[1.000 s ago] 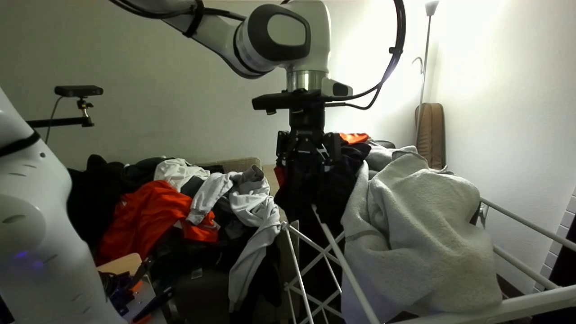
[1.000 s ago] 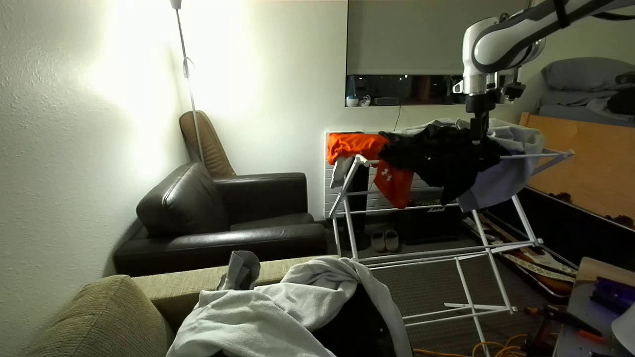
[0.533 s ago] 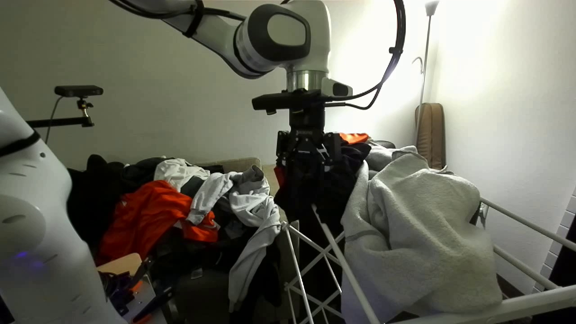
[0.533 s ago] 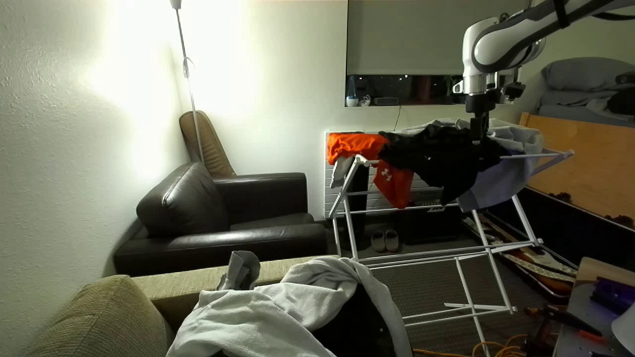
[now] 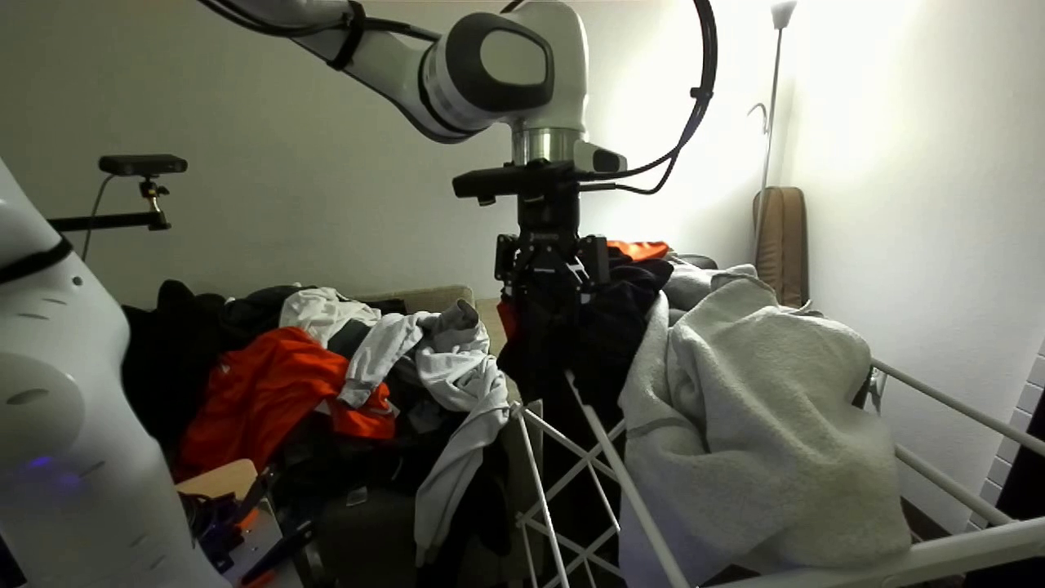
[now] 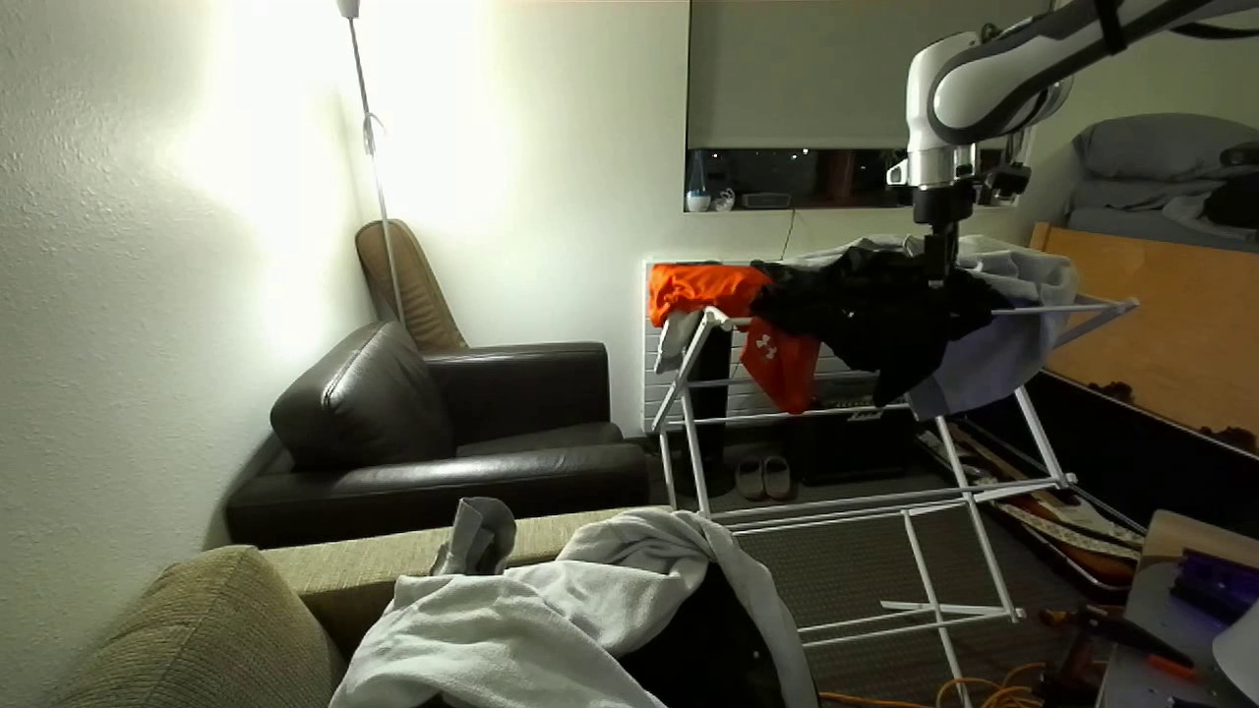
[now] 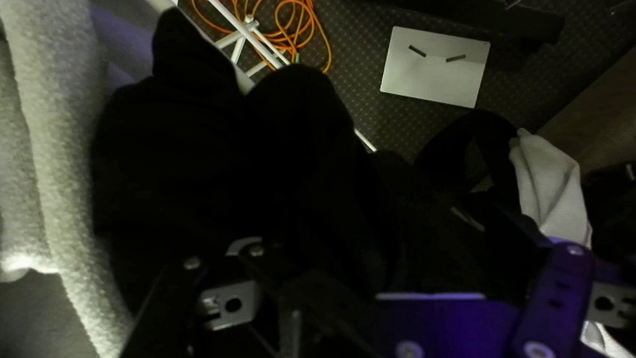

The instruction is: Put the black shirt on the couch

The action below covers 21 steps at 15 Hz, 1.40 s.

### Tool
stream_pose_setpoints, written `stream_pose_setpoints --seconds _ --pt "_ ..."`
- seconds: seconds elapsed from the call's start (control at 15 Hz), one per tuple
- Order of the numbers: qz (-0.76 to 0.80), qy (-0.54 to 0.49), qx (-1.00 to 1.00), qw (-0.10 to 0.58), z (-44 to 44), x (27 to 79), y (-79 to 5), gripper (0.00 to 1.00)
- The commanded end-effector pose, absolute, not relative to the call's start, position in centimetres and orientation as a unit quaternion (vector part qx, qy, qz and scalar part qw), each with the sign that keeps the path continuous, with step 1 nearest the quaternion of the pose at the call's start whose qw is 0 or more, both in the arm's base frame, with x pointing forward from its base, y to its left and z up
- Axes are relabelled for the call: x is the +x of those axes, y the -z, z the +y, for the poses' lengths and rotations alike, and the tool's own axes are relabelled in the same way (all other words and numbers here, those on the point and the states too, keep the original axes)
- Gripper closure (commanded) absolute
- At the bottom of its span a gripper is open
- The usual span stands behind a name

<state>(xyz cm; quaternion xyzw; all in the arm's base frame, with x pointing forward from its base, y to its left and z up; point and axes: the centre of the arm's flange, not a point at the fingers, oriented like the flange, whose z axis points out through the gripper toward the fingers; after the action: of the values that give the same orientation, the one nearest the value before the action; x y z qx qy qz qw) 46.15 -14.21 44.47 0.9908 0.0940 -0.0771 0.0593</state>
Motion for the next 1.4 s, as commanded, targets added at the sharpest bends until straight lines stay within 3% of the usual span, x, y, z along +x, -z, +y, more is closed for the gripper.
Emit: stream_pose_setpoints --seconds 0.0,1.33 --pt "0.107 0.07 0.99 0.064 -11.4 46.7 -44.6 0.0" --pt "0.134 0.042 0.988 0.066 4.9 49.6 -44.1 0.0"
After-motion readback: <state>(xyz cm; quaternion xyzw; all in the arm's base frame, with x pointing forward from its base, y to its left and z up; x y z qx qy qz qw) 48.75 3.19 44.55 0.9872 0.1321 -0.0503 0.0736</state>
